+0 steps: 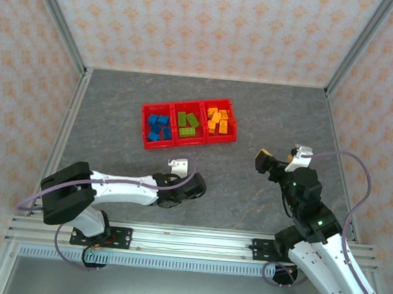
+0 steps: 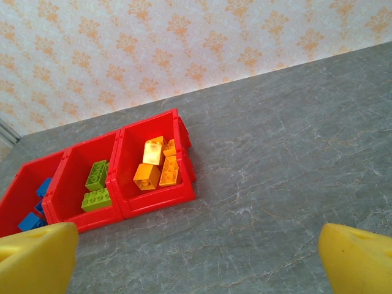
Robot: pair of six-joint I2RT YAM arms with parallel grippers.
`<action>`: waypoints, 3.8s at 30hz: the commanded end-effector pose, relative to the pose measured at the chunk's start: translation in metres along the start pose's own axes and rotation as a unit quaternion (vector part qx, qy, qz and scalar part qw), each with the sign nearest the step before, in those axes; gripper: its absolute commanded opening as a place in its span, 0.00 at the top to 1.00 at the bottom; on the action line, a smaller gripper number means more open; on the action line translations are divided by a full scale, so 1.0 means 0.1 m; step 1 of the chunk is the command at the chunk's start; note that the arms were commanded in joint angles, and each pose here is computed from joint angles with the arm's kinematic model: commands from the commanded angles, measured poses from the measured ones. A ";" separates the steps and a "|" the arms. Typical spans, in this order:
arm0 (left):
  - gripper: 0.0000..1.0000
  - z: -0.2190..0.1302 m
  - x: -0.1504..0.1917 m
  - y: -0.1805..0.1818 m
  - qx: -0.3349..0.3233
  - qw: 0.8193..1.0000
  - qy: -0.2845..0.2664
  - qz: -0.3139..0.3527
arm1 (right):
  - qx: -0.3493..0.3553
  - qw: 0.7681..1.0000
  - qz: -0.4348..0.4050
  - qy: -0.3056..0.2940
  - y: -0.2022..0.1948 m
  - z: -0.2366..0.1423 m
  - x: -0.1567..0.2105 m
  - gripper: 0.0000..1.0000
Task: Sort the legos into containers by color
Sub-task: Pick up the lego from the middle-left of the table, then place the lego in the container, then pick up the lego from the middle-left of the table.
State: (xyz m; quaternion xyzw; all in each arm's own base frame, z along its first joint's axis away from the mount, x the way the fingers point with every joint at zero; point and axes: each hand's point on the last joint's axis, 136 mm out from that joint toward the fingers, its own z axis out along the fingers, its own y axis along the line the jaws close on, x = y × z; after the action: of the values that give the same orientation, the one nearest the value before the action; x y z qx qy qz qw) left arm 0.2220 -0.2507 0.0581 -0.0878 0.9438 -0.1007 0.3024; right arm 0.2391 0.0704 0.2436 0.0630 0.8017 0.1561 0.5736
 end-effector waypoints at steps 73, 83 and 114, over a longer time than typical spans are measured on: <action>0.01 -0.35 -2.21 -1.09 0.019 0.983 -0.121 0.136 | 0.014 1.000 0.009 -0.011 -0.06 0.01 -0.01 0.00; 0.01 -0.44 -1.54 -0.49 -0.036 0.980 -0.075 0.181 | 0.015 1.000 0.010 -0.009 -0.06 0.01 0.00 0.00; 0.13 0.31 -0.14 0.69 -0.106 0.968 0.110 0.199 | 0.036 0.999 0.014 -0.003 -0.13 0.07 0.05 0.00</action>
State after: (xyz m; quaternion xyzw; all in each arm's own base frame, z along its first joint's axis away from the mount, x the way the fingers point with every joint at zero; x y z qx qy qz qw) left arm 0.2464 -0.1834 0.0306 0.0771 0.9734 0.0647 0.2057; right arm 0.2436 0.0673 0.2281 0.0785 0.8135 0.1413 0.5586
